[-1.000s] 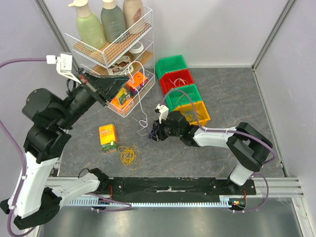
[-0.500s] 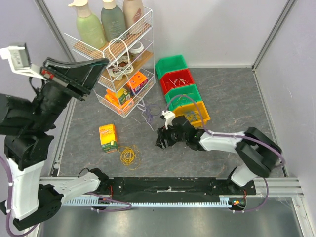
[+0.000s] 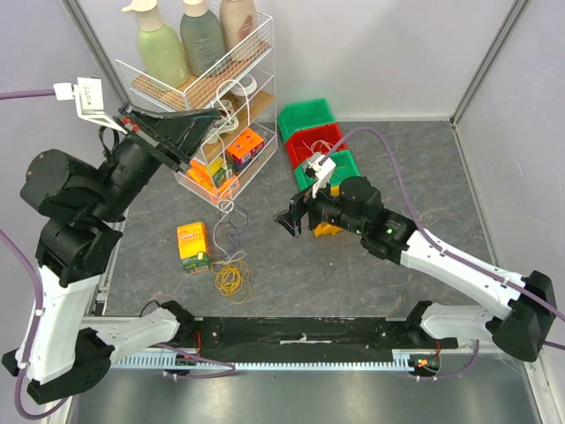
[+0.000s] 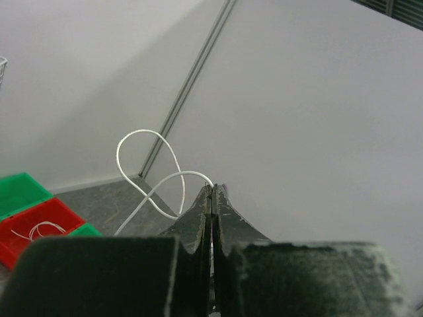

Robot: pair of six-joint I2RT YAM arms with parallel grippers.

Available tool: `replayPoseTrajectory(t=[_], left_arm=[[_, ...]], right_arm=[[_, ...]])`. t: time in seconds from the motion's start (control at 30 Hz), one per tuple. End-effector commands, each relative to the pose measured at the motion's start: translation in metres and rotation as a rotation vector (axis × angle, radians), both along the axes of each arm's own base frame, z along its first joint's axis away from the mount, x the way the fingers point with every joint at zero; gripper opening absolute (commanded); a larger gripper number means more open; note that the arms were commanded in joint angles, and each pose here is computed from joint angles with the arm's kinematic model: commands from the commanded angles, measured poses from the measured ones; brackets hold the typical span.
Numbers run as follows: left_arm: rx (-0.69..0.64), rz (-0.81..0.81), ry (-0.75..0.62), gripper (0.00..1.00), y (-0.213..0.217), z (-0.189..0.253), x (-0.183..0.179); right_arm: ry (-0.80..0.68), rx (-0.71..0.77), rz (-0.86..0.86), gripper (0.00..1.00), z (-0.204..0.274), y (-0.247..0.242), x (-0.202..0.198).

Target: Untangle the cables

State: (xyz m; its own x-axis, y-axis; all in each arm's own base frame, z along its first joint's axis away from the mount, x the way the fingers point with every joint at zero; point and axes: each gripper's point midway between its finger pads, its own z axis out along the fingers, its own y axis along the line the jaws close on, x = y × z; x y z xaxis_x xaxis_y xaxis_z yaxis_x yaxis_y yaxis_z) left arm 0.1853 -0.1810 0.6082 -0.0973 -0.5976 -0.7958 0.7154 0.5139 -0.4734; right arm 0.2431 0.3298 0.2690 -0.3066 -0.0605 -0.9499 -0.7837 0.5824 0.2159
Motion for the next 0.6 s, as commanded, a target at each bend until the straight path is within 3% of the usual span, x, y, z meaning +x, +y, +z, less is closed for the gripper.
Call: replayPoseTrajectory(t=[0.0,0.1,0.23,0.47,0.57], left_arm=[[-0.023,0.021,-0.014,0.02,0.006,0.003,-0.001],[-0.023,0.029,-0.006,0.02,0.007,0.001,0.000],[-0.023,0.027,-0.004,0.02,0.008,0.000,-0.001],[-0.020,0.029,-0.015,0.02,0.012,0.002,-0.007],[-0.017,0.026,-0.017,0.02,0.013,0.003,-0.010]], right_arm=[[-0.020,0.155,0.097,0.90,0.061,0.008,-0.023],[-0.017,0.262,0.199,0.85,0.086,0.028,-0.040],[-0.019,0.250,0.223,0.84,0.086,0.048,-0.037],[-0.113,0.137,0.082,0.84,0.076,0.047,0.002],[-0.112,0.145,0.055,0.79,0.080,0.035,0.013]])
